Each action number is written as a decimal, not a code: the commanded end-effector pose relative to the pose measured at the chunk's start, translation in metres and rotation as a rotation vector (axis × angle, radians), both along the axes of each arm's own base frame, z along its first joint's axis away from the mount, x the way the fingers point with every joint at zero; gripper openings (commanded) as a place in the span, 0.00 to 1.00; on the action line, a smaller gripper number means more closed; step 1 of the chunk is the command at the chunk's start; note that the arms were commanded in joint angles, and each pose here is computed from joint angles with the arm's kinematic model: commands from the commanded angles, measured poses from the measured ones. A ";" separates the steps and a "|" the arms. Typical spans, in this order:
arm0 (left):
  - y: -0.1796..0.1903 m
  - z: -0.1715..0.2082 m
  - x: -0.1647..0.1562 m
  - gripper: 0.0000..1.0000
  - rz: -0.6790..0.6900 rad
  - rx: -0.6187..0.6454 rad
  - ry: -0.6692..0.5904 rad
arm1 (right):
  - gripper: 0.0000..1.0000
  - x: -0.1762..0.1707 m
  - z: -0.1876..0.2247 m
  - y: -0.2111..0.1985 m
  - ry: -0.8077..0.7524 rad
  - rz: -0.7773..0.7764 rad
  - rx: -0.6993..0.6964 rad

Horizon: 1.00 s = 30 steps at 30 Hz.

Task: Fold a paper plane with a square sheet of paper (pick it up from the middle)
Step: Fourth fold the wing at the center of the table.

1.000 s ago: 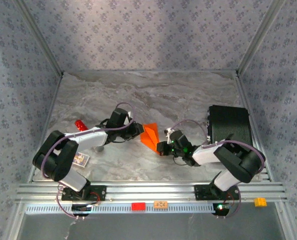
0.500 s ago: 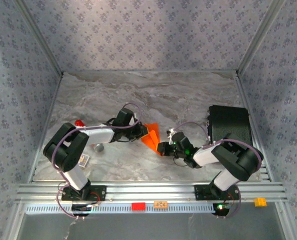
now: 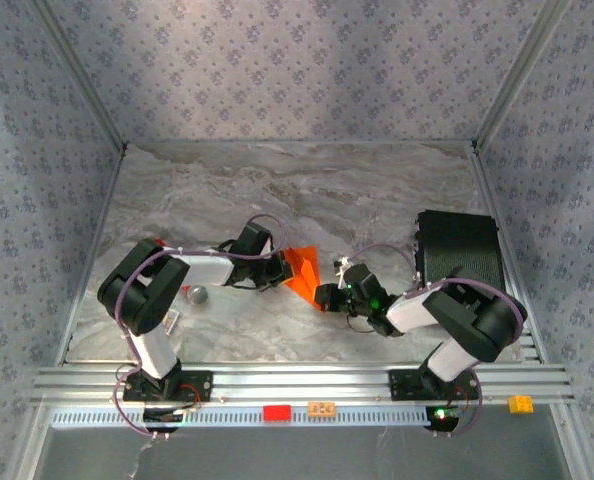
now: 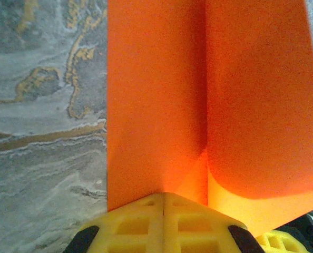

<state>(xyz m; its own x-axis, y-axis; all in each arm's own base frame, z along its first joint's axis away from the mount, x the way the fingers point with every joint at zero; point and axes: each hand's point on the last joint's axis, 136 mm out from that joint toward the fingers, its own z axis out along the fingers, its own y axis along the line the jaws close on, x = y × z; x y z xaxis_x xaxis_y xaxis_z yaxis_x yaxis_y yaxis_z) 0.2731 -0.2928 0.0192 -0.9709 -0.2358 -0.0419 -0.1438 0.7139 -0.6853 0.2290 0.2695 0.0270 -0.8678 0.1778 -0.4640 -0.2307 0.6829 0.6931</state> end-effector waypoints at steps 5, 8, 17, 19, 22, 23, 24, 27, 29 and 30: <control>0.016 -0.013 -0.015 0.02 0.052 0.080 0.043 | 0.05 -0.005 -0.005 -0.003 0.037 -0.003 -0.023; 0.019 -0.013 -0.017 0.02 0.067 0.087 0.039 | 0.05 -0.005 -0.004 0.000 0.037 0.002 -0.024; 0.020 -0.008 -0.017 0.02 0.077 0.084 0.019 | 0.04 -0.006 -0.003 0.005 0.044 0.017 -0.022; 0.022 -0.007 -0.017 0.02 0.084 0.086 0.014 | 0.04 -0.006 -0.006 0.003 0.058 -0.001 -0.024; 0.024 -0.006 -0.017 0.03 0.090 0.091 0.007 | 0.04 -0.007 -0.007 0.003 0.070 -0.005 -0.015; 0.023 -0.005 -0.016 0.02 0.089 0.088 0.005 | 0.04 -0.007 -0.007 0.004 0.074 -0.005 -0.012; 0.022 -0.004 -0.016 0.03 0.085 0.082 0.000 | 0.04 -0.007 -0.007 0.004 0.076 -0.006 -0.009; 0.020 -0.001 -0.013 0.03 0.078 0.074 -0.017 | 0.04 -0.007 -0.009 0.001 0.084 -0.012 -0.009; 0.018 0.002 -0.012 0.05 0.068 0.067 -0.030 | 0.04 -0.009 -0.010 0.002 0.097 -0.003 -0.003; 0.015 0.005 -0.010 0.06 0.057 0.060 -0.040 | 0.04 -0.008 -0.011 0.002 0.104 -0.001 0.000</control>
